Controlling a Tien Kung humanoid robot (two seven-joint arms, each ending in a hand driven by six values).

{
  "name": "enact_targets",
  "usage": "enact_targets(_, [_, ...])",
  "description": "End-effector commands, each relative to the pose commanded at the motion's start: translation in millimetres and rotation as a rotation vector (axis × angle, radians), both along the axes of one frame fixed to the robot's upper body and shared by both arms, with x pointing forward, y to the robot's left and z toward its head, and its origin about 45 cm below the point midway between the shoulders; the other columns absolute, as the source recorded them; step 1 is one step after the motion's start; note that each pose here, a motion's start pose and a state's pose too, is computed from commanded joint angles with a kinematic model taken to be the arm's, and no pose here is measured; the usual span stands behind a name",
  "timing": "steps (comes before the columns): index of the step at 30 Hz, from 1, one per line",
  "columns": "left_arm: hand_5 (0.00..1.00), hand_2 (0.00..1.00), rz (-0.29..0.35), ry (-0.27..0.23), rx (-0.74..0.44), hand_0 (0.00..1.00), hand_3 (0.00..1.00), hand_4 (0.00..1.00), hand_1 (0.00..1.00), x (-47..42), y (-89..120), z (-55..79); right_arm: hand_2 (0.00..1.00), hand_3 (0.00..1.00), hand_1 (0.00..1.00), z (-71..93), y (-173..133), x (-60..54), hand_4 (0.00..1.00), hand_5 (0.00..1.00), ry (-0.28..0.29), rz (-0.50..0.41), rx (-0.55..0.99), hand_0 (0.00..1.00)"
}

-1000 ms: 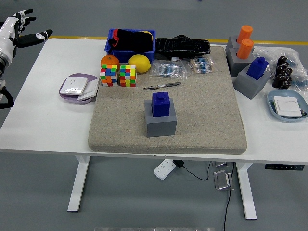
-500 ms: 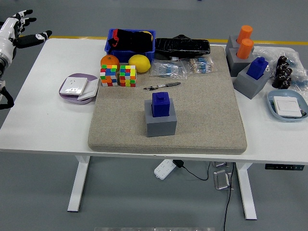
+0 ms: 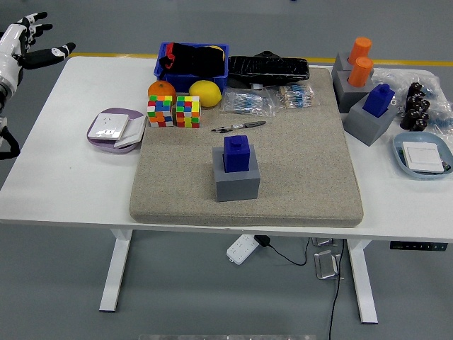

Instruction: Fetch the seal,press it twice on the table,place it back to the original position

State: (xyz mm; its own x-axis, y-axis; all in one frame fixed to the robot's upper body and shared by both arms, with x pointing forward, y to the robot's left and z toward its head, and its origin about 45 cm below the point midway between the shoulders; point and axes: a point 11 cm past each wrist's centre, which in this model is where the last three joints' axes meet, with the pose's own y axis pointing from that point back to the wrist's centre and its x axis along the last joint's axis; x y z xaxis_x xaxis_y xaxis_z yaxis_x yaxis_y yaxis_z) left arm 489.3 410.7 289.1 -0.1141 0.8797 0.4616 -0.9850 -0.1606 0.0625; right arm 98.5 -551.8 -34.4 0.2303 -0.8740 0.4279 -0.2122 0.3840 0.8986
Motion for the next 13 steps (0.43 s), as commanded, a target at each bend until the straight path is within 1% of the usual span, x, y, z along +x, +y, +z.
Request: enact_targets(13, [0.156,0.887,-0.003,-0.004,0.000,0.994,0.943,0.795,0.967,1.2,-1.4,2.5,0.703,0.661,0.709,0.5,-0.6,0.6,0.770,0.554,-0.003,-0.003,-0.001,0.802])
